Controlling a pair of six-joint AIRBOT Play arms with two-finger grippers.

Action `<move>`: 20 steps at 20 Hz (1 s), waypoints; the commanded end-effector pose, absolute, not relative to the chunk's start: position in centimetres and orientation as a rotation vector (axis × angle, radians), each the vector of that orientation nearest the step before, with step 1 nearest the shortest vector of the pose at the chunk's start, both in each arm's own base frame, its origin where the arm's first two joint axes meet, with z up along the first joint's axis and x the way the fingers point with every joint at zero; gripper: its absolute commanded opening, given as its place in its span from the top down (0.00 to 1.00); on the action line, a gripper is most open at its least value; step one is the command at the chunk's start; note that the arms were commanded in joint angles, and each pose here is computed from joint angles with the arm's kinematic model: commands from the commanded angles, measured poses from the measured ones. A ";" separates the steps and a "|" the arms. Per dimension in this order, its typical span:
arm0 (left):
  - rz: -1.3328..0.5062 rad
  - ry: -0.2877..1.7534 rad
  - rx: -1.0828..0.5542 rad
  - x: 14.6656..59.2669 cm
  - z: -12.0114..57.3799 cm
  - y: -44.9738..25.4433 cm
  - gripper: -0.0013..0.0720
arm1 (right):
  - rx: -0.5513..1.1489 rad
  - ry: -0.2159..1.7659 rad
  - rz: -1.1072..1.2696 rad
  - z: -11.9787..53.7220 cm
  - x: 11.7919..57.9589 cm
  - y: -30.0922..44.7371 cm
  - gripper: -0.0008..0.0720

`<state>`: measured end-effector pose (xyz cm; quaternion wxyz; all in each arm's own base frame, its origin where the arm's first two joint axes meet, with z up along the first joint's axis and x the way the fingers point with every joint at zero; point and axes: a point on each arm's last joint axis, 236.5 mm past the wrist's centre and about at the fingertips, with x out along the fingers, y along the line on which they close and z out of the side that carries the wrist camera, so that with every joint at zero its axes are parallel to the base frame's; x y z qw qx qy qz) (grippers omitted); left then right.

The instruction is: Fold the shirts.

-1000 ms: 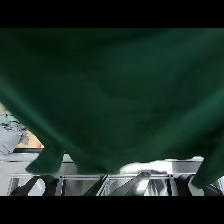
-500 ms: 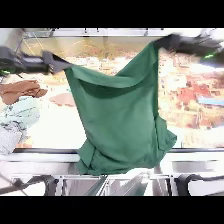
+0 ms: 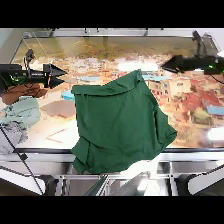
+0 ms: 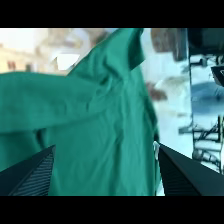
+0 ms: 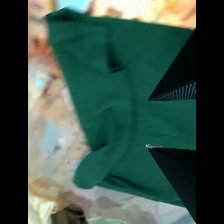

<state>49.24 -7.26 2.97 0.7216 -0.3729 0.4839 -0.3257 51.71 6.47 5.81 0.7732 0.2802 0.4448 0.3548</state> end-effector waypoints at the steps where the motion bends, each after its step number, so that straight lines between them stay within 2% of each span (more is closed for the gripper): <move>1: -0.652 1.192 -0.738 48.3 -0.1 -6.2 0.01 | 0.760 1.184 0.686 2.8 45.3 2.3 0.55; 4: -0.603 1.222 -0.602 48.7 -2.3 -7.7 0.01 | 0.878 1.246 0.490 -1.1 40.0 -0.4 0.55; 9: -0.442 1.166 -0.373 51.5 -5.3 -6.5 0.01 | 0.932 1.295 0.013 -6.5 31.8 -5.0 0.54; 10: -0.427 1.162 -0.336 51.8 -5.7 -6.4 0.01 | 0.949 1.289 -0.046 -7.0 30.9 -5.1 0.45; 11: -0.417 1.161 -0.318 52.0 -6.1 -6.3 0.01 | 0.962 1.294 -0.093 -7.6 29.8 -5.0 0.27; 16: -0.454 1.220 -0.308 52.0 -8.5 -7.8 0.01 | 1.040 1.398 -0.102 -10.5 25.5 -1.6 0.26; 20: -0.498 1.282 -0.325 53.0 -9.5 -9.8 0.01 | 1.001 1.482 -0.054 -12.2 23.7 1.8 0.26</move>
